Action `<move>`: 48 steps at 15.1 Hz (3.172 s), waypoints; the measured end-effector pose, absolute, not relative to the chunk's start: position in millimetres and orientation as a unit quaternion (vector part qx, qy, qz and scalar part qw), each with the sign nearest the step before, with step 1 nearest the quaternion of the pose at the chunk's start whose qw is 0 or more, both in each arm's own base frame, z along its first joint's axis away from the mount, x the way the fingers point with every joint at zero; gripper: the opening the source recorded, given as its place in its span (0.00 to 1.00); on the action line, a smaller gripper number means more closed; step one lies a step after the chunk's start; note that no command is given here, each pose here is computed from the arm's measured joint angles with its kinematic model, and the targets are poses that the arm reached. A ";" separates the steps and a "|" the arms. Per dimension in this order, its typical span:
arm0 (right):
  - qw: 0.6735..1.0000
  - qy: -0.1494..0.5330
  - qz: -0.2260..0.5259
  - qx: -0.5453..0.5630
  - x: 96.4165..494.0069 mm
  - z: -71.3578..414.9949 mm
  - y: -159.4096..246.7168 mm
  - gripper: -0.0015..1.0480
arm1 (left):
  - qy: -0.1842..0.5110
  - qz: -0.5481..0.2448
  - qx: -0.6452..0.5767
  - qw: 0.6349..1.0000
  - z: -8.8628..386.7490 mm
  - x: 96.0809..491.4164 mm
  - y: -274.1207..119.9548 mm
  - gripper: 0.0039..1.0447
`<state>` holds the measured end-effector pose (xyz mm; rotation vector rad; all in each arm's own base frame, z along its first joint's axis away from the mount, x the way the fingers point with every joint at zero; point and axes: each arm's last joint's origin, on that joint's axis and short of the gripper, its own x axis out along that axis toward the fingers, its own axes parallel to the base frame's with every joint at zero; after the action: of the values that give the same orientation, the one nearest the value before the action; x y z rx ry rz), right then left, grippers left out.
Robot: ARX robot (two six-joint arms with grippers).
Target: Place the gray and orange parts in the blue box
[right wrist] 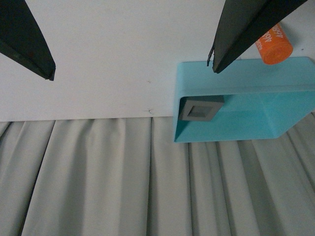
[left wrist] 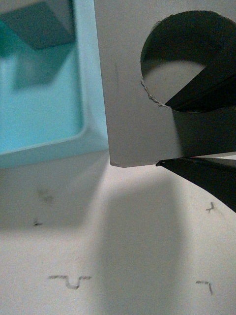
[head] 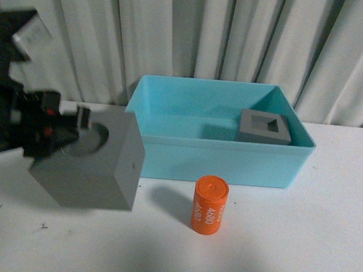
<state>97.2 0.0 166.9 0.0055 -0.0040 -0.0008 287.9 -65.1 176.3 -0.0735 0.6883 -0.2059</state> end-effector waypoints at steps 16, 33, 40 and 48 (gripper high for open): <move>1.000 -0.002 0.000 0.003 97.2 166.9 0.0 0.94 | 0.270 -0.106 0.039 0.956 181.4 421.8 -123.1 0.20; 1.000 -0.002 0.000 0.003 97.2 166.8 0.0 0.94 | 0.353 0.083 -0.276 0.890 149.7 103.0 15.3 0.94; 1.000 -0.002 0.000 0.003 97.2 166.9 0.0 0.94 | 0.239 0.049 -0.232 0.942 152.4 107.7 16.4 0.87; 1.000 -0.002 0.000 0.002 97.2 166.9 0.0 0.94 | 0.001 0.000 -0.008 1.000 166.1 97.5 0.0 0.01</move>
<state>97.2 0.0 166.9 0.0032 -0.0044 0.0004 97.5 0.0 166.1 -0.0166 0.0013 0.0000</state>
